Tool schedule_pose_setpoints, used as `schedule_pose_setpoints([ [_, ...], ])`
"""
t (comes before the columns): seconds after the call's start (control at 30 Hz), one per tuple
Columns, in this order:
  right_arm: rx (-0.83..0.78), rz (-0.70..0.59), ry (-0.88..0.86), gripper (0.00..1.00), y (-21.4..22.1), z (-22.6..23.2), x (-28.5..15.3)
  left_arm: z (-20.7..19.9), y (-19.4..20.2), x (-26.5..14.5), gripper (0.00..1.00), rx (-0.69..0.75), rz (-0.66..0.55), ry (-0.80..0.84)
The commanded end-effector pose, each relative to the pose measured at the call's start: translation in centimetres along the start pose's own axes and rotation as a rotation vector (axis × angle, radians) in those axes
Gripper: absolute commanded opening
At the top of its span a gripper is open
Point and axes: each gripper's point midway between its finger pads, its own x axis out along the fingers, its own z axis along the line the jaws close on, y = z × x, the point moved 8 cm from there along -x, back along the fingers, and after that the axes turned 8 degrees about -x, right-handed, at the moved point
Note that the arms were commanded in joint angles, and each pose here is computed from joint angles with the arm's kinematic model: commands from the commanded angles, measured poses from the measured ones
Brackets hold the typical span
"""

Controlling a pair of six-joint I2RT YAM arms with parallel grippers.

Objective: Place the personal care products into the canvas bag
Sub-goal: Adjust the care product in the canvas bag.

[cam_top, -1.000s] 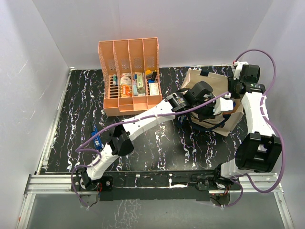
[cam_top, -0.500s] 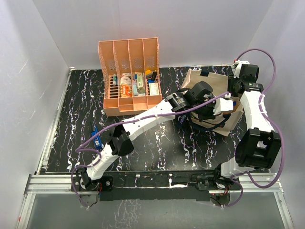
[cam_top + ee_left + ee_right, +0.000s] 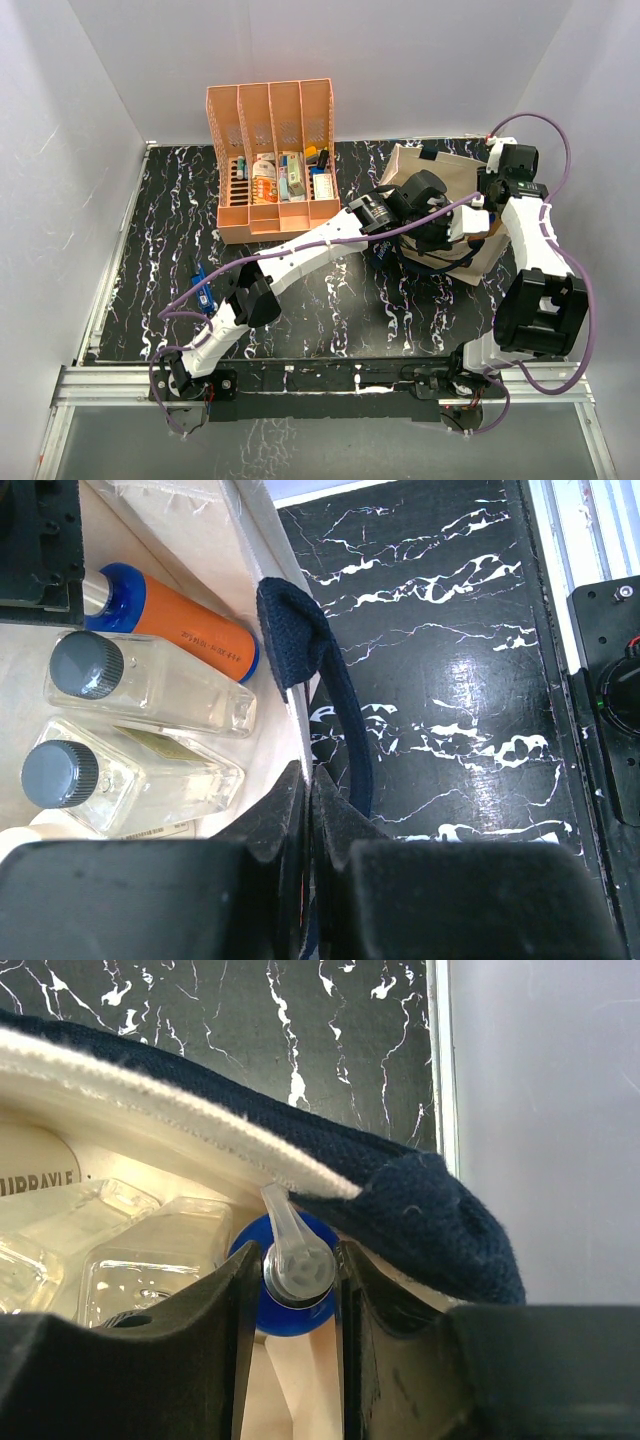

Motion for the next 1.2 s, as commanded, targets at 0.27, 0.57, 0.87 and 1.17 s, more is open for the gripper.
schedule_pose_setpoints([
  [0.27,-0.025,-0.039,0.034,0.17,0.3,-0.6,-1.8,-2.3,-6.6,-4.6,0.0,0.081,-0.198,0.051],
  [0.57,-0.025,-0.009,0.011,0.13,2.4,0.2,-4.1,-2.3,-6.5,-4.6,0.0,0.081,-0.197,0.051],
  [0.87,-0.041,0.004,0.0,0.12,3.9,0.6,-6.4,-2.3,-6.5,-4.5,0.0,0.083,-0.197,0.057],
  [1.17,-0.054,-0.005,0.013,0.27,3.5,0.3,-6.6,-2.4,-6.5,-4.4,0.0,0.08,-0.198,0.063],
])
